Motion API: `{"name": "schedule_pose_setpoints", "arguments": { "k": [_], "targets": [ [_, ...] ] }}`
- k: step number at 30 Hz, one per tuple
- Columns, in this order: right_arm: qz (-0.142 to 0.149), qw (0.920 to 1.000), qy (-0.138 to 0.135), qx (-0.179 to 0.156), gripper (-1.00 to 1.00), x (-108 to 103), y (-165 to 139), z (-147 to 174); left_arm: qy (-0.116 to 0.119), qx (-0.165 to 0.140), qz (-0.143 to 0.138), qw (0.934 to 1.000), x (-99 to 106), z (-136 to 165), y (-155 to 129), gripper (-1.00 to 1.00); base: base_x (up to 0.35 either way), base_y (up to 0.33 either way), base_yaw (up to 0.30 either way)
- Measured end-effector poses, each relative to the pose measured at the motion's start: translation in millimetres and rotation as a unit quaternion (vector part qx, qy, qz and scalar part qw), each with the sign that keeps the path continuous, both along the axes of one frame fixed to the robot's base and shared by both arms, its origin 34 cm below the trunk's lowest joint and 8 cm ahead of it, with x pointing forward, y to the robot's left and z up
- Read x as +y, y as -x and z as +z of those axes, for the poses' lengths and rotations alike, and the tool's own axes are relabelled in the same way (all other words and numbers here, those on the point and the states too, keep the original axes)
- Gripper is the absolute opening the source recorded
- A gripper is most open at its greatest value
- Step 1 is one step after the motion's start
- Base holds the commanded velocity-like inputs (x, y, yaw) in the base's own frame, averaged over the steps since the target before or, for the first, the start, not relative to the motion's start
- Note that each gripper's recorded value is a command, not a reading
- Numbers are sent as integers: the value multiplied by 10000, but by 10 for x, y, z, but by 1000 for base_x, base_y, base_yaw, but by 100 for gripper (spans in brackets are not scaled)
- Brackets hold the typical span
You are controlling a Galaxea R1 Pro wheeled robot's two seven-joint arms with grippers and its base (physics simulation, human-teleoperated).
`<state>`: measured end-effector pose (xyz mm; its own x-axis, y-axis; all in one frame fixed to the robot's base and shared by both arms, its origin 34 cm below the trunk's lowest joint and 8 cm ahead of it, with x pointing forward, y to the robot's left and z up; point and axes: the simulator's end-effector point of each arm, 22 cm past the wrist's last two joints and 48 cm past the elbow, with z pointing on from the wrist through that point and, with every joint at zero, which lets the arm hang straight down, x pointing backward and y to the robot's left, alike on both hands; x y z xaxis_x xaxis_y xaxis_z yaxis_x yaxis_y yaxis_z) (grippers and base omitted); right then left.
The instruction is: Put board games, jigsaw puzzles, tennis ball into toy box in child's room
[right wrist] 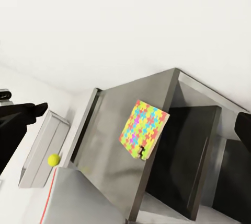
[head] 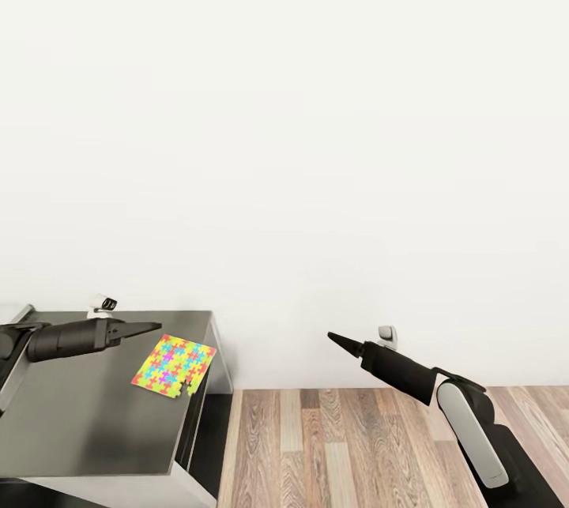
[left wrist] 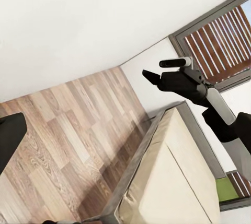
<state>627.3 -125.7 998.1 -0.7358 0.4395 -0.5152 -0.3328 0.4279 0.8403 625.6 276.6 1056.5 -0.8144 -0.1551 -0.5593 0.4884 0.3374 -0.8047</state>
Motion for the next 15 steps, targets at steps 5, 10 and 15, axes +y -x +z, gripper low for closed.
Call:
{"name": "schedule_pose_setpoints", "arguments": {
  "k": [5, 10, 15],
  "targets": [
    [0, 10000, 0, 5, 100, 0, 1, -3, -4, -2, 2, 10000, 4, -2, 0, 100, -7, 6, 0],
    [0, 10000, 3, -31, 100, -6, -5, 24, -12, 2, 11, 10000, 16, -1, -2, 100, -54, 143, 0],
    [5, 10000, 0, -32, 100, -3, -3, 29, -9, 6, 17, 10000, 23, -4, -1, 100, -15, 59, 0]
  ]
}}
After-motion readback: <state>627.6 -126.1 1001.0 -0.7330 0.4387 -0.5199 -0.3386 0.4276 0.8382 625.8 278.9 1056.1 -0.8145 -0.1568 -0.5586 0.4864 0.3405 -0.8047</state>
